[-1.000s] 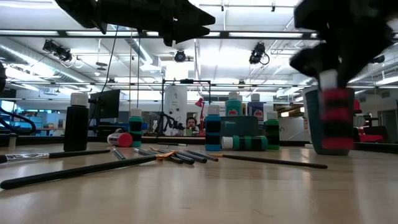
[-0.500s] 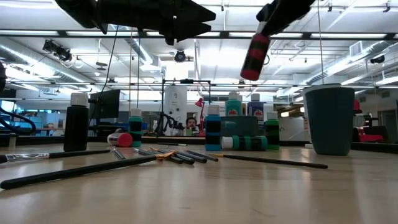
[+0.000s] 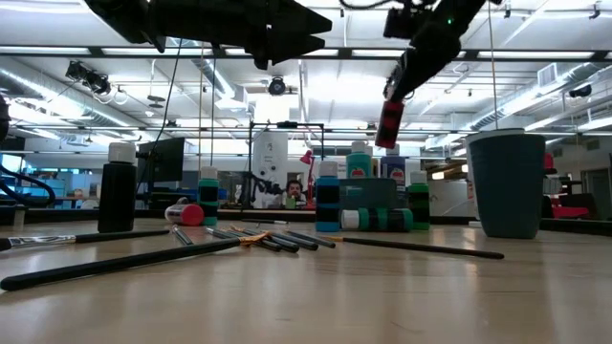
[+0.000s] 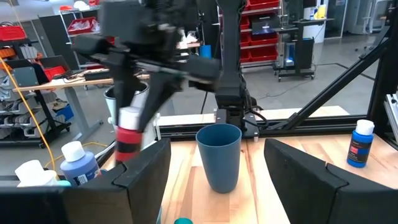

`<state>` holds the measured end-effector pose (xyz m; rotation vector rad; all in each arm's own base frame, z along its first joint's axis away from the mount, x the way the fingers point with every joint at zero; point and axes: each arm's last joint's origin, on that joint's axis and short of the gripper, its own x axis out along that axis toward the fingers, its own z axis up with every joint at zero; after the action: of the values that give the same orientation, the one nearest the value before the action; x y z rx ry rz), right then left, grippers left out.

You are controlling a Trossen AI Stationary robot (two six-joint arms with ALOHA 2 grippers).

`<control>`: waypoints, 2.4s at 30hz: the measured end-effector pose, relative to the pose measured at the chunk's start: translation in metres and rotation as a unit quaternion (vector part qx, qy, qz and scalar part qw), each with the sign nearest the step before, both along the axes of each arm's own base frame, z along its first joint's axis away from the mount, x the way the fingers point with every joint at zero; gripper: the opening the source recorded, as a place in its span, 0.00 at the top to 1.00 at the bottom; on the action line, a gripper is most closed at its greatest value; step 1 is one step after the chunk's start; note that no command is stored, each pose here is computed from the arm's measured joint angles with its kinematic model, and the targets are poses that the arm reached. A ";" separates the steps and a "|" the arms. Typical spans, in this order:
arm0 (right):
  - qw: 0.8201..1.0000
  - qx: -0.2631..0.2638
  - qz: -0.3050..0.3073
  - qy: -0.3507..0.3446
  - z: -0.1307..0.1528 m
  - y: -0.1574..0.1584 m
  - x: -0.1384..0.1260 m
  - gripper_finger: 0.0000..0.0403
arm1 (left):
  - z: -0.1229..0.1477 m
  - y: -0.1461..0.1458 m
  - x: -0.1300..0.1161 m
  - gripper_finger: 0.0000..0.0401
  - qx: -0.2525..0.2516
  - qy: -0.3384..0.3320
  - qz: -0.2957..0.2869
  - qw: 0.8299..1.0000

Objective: Pick & Place Paint Supplies
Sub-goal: Put the red paint bottle into the blue bin, then put the light green paint bottle into the blue bin

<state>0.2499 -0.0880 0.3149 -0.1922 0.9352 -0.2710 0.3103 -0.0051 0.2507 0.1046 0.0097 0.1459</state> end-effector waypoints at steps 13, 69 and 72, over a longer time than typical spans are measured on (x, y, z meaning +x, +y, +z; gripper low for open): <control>0.998 0.045 -0.024 0.029 -0.027 -0.054 0.002 0.71 | 0.000 0.000 0.000 0.34 0.000 0.000 0.000 1.000; 0.995 0.057 -0.021 0.082 -0.064 -0.075 0.018 0.59 | 0.000 0.000 0.000 0.34 0.002 0.001 0.000 1.000; 0.991 0.078 -0.020 0.109 -0.064 -0.067 0.013 0.57 | 0.000 0.000 0.000 0.34 0.002 0.001 0.000 1.000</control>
<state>0.2628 -0.1548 0.2513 -0.0590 1.1723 -0.2153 0.3103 -0.0052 0.2506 0.1087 0.0115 0.1450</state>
